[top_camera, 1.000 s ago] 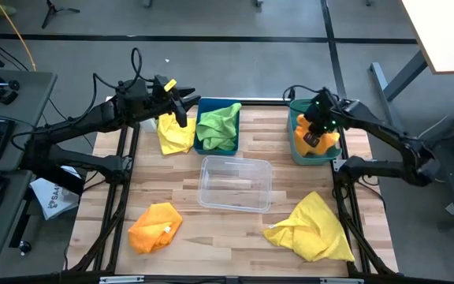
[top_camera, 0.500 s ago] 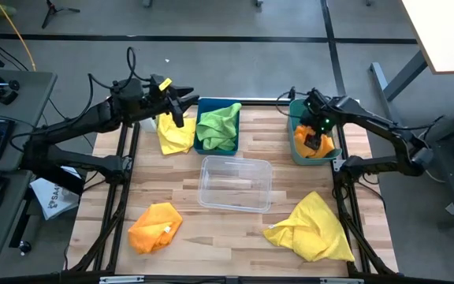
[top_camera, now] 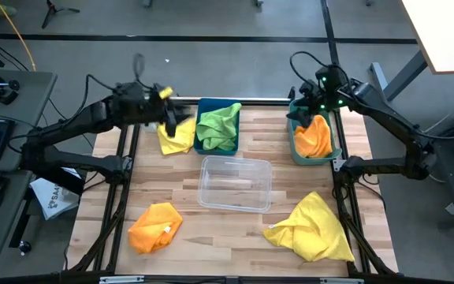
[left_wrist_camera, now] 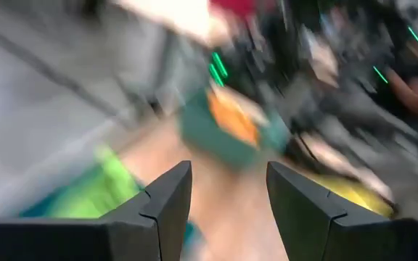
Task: Sort microfiber towel by color & place in baskets
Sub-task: Put the orange microfiber cloth into the green bin
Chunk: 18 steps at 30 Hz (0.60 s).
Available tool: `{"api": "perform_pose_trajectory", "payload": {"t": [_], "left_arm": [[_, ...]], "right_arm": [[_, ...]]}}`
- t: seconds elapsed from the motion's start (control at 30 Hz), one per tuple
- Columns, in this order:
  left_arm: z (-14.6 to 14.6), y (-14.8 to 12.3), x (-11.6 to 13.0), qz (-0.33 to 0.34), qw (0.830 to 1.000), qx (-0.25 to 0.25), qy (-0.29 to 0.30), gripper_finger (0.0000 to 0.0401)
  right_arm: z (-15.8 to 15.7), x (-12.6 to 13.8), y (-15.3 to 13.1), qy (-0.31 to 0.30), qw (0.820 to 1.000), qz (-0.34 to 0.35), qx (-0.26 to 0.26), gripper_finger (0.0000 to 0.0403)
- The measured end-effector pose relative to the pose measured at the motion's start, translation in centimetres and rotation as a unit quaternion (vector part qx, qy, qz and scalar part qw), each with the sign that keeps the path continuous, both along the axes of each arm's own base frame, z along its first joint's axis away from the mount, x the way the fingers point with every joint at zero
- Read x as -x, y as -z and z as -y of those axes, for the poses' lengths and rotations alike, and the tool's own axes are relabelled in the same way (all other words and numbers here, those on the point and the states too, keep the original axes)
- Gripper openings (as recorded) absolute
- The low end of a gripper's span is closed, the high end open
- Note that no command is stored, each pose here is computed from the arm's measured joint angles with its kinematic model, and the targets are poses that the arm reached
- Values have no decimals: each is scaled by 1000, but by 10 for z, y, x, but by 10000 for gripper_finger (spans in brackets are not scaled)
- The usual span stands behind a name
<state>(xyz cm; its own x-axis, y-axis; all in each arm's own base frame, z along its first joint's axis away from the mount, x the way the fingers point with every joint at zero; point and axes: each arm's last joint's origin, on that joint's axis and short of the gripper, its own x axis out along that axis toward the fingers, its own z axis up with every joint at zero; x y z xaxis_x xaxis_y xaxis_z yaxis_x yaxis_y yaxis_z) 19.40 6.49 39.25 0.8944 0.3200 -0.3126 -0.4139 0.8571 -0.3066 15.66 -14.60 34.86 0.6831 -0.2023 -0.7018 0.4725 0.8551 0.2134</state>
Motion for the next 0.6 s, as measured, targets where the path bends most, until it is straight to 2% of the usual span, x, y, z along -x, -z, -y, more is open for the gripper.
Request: {"api": "perform_pose_trajectory", "payload": {"t": [0.07, 0.1, 0.17, 0.23, 0.4, 0.6], "left_arm": [[11, 13, -1, -48, 992, 92, 77, 168], [19, 20, 0, -77, 980, 138, 120, 168], [38, 33, 1, -144, 947, 224, 183, 168], [62, 40, 2, -199, 921, 265, 204, 168], [121, 63, 6, -274, 901, 268, 203, 168], [176, 115, 22, -373, 871, 260, 185, 168]], "right_arm": [[-3, -7, -1, -13, 1000, 13, 1, 326], [-5, -10, -1, -21, 1000, 13, 2, 326], [-9, -16, 1, -35, 999, 8, 3, 326], [-13, -21, 2, -49, 999, 6, 2, 326], [-22, -31, 3, -80, 997, 8, 5, 326], [-25, -35, 2, -89, 996, 14, 13, 326]]}}
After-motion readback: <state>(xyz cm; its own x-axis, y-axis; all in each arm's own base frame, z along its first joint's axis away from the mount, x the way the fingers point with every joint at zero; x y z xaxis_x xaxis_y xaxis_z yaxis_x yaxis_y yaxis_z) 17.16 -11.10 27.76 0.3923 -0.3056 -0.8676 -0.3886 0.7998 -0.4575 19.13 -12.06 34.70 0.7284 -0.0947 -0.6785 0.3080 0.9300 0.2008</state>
